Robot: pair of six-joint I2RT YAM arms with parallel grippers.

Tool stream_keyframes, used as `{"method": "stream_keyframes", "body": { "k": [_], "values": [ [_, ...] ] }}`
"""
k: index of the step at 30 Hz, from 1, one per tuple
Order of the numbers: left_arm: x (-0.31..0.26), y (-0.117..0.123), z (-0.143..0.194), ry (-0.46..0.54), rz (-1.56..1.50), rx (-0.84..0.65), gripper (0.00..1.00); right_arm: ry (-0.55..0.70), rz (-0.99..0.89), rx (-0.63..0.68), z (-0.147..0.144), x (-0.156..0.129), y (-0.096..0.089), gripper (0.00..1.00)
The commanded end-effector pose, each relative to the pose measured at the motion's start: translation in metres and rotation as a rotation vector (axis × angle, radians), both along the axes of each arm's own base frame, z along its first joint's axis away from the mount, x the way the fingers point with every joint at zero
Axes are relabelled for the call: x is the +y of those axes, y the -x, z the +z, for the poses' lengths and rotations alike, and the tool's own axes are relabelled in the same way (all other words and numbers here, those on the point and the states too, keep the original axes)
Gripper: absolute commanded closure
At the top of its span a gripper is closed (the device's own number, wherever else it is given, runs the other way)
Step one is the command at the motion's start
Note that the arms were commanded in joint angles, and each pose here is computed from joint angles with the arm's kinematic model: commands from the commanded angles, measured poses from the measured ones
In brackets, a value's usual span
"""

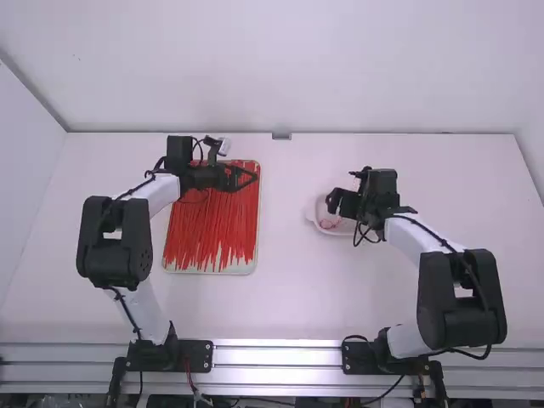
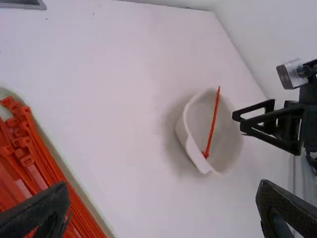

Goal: Fasten the cable tie

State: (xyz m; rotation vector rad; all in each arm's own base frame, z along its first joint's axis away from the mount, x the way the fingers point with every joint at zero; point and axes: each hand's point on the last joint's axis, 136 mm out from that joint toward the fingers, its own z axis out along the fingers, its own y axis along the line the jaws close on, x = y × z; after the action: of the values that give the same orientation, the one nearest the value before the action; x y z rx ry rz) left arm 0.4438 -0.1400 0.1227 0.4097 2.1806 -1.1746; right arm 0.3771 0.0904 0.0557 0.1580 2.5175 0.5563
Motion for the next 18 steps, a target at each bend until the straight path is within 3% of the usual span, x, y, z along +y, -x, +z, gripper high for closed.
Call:
{"method": "stream_keyframes", "body": {
  "k": [1, 10, 18],
  "values": [
    [0.007, 0.002, 0.026, -0.041, 0.032, -0.055, 0.01, -0.032, 0.008, -0.014, 0.017, 0.004, 0.007, 0.00],
    [0.014, 0.025, 0.068, -0.088, 0.076, -0.068, 0.01, -0.048, -0.004, 0.020, 0.049, 0.003, 0.041, 0.00],
    [0.017, 0.030, 0.073, -0.145, 0.117, -0.154, 0.09, 0.055, -0.075, -0.094, 0.053, -0.037, 0.038, 0.09]
  ]
}}
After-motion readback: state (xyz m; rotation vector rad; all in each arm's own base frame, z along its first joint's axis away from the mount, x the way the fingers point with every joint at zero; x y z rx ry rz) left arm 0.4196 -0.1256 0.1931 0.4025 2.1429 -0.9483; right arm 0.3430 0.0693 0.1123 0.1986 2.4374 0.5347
